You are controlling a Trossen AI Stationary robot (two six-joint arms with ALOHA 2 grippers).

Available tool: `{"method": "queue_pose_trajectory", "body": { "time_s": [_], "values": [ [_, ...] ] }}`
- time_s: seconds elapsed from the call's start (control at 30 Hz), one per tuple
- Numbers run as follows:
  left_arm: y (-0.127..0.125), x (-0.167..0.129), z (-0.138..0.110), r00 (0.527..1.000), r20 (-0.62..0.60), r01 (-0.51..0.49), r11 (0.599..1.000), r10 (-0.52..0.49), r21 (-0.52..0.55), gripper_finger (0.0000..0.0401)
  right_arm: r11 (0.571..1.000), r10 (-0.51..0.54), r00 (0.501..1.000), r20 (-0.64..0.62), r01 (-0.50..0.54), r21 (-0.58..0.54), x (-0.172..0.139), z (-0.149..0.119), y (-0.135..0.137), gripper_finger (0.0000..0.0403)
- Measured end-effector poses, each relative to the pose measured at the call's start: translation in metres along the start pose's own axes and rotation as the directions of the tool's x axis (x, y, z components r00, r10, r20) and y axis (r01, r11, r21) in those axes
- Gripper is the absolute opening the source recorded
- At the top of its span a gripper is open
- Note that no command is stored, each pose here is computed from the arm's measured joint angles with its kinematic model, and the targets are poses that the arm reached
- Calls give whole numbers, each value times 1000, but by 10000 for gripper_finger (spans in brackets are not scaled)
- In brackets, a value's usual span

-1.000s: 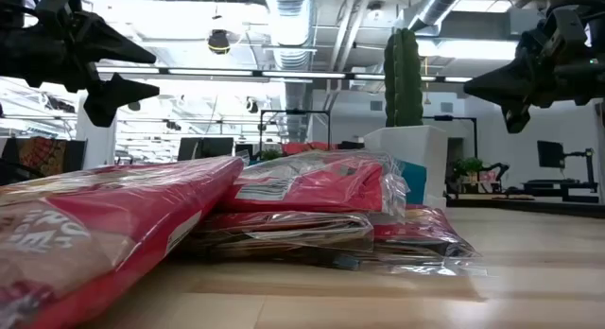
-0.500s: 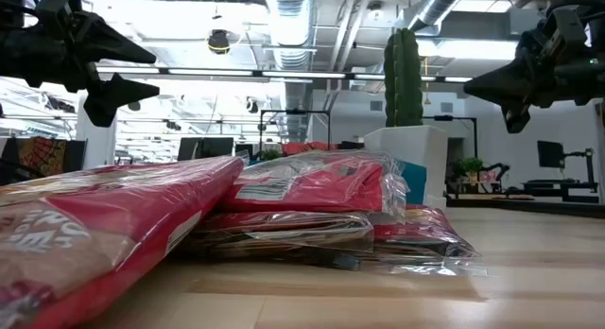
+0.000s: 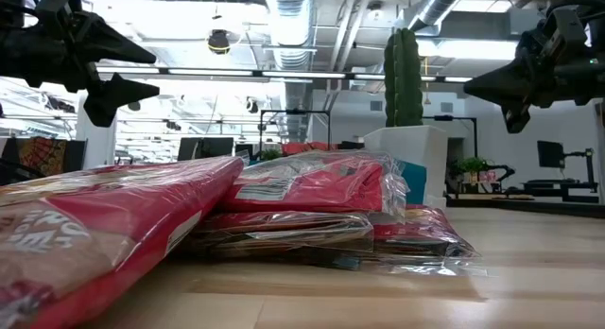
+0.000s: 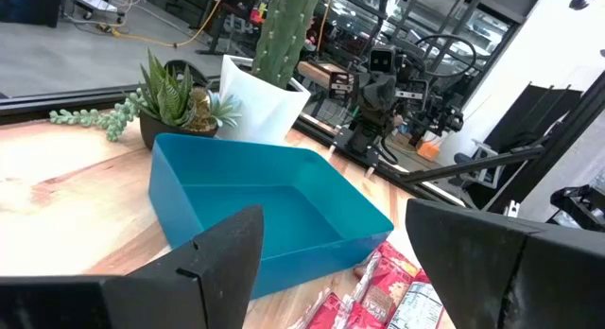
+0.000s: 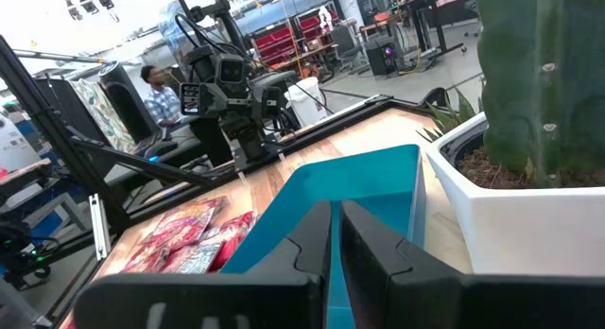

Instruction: Sort popcorn bags into baskets

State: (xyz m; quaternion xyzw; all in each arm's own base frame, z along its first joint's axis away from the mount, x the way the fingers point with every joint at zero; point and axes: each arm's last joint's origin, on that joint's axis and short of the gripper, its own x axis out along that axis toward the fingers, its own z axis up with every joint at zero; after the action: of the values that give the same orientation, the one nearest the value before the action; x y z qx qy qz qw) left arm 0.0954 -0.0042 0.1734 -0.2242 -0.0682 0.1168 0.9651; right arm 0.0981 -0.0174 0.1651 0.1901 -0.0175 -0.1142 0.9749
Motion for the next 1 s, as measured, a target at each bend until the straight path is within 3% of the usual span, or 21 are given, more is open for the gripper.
{"method": "queue_pose_trajectory", "body": {
  "time_s": [0.53,0.6,0.67,0.83,0.9,1.0],
  "values": [
    [2,0,1,997,36,-75,997,75,-1,250,1000,5,1000,24,-6,10,0,2,1,52],
    [4,0,2,987,72,-142,989,144,-35,250,997,8,1000,30,-10,79,0,3,1,52],
    [4,-1,4,981,97,-157,979,170,-127,250,976,12,999,32,-19,218,0,3,1,52],
    [7,-1,3,963,111,-200,930,244,-307,250,872,11,999,31,-25,488,0,3,1,52],
    [7,-1,4,963,115,-186,911,243,-369,250,836,11,999,31,-27,548,0,3,1,52],
    [3,-1,6,983,98,-88,872,153,-481,250,824,15,999,30,-29,565,0,3,1,52]
  ]
}}
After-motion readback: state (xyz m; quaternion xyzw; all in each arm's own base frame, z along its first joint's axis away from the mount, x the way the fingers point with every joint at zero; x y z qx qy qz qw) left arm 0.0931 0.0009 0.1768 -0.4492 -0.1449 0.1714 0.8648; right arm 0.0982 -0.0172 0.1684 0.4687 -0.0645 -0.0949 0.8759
